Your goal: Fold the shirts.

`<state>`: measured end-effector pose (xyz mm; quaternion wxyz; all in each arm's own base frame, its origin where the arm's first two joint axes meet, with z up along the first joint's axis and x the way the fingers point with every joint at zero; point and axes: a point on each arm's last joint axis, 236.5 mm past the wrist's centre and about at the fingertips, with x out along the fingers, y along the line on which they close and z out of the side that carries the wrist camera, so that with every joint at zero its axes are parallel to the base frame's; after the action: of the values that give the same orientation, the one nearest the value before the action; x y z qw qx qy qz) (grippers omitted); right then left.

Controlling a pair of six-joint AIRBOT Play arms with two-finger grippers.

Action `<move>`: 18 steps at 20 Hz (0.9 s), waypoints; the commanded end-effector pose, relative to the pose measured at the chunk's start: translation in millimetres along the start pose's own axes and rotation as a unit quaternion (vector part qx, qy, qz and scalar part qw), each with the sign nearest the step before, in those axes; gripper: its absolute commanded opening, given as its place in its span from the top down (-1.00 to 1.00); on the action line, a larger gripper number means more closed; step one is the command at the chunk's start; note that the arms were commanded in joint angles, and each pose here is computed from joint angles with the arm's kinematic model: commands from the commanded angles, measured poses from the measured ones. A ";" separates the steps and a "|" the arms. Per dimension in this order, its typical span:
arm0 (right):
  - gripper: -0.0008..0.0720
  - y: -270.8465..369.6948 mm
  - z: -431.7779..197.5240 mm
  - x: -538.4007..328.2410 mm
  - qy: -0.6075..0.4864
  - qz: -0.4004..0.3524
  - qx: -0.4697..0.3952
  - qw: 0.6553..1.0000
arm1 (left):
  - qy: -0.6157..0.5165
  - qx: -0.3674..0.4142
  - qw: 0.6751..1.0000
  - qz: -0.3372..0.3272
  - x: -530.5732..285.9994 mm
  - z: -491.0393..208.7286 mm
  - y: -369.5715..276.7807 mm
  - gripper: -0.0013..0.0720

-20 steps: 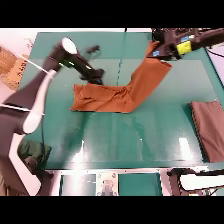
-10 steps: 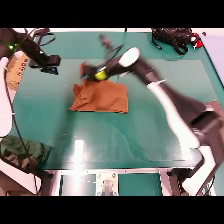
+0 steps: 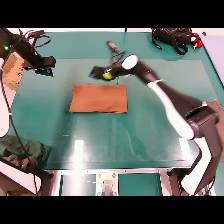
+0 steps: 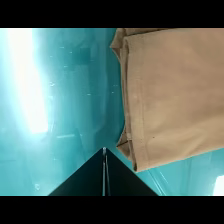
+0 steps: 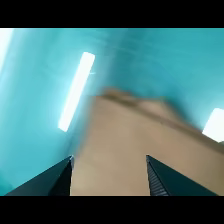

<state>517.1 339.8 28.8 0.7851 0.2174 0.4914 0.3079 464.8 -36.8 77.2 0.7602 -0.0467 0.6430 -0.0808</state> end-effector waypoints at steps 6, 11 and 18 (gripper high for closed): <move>-0.42 -177.7 -71.3 -92.7 0.144 -0.056 0.194 0.969 | -0.003 -0.001 1.000 0.001 0.0 1.5 0.9 0.91; -0.43 -141.1 -109.8 -31.3 0.148 0.003 0.207 0.967 | -0.004 -0.001 1.000 0.001 0.0 1.7 0.8 0.91; 0.93 -77.7 -100.9 4.9 0.131 0.032 0.157 0.978 | -0.003 0.000 1.000 0.001 0.0 1.4 0.8 0.91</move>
<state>442.1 271.4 -83.7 0.6502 0.3113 0.6437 0.2570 466.3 -36.3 77.3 0.7622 -0.0470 0.6406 -0.0800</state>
